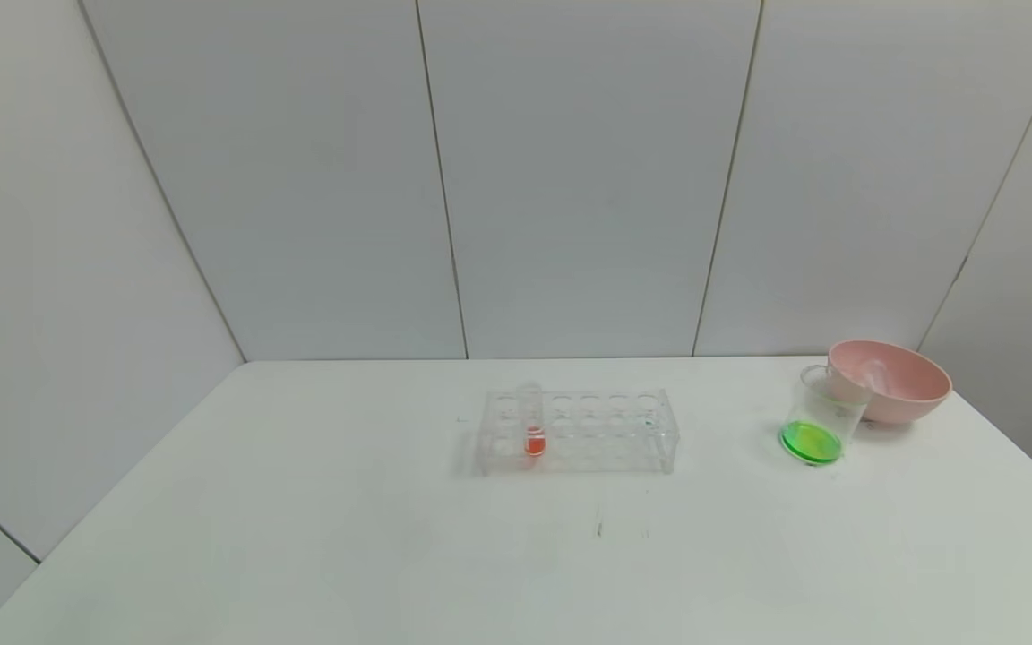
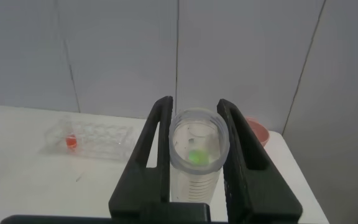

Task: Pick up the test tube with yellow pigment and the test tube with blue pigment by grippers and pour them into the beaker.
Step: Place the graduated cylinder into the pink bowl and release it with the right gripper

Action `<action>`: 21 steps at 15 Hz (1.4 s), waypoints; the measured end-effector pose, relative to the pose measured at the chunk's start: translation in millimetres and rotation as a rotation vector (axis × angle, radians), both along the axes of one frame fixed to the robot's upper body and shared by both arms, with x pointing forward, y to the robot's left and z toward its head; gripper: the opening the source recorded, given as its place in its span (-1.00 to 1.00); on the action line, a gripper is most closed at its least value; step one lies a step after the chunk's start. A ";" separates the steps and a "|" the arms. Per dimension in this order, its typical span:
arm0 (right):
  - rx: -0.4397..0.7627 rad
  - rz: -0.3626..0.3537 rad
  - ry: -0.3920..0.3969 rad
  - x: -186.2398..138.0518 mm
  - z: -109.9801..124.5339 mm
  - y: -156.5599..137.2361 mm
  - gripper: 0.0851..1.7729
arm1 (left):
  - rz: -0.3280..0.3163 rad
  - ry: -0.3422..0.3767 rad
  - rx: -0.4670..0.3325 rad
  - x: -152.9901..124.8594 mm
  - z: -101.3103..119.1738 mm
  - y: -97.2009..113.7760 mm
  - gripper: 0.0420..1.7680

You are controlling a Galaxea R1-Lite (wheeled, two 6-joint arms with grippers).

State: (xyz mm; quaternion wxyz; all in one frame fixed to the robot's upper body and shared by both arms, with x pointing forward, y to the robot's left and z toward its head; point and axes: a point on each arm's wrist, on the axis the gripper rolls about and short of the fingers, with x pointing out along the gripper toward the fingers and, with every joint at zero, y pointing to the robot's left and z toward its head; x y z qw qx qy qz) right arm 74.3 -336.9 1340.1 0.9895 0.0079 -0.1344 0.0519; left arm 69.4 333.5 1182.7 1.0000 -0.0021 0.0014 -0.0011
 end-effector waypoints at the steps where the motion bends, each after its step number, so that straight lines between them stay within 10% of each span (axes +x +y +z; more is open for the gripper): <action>1: 0.000 -0.021 -0.015 -7.3 -4.4 0.2 -0.45 | 0.000 0.000 0.000 0.0 0.0 0.0 1.00; 13: -0.053 -0.156 -0.075 -20.5 -100.4 -0.4 -0.45 | 0.000 0.000 0.000 0.0 0.0 0.0 1.00; 17: -0.052 -0.164 0.161 -6.5 -144.8 -0.8 -0.45 | 0.000 0.000 0.000 0.0 0.0 0.0 1.00; 21: -0.055 -0.128 0.212 -5.5 -151.9 0.0 -0.45 | 0.000 0.000 0.000 0.0 0.0 0.0 1.00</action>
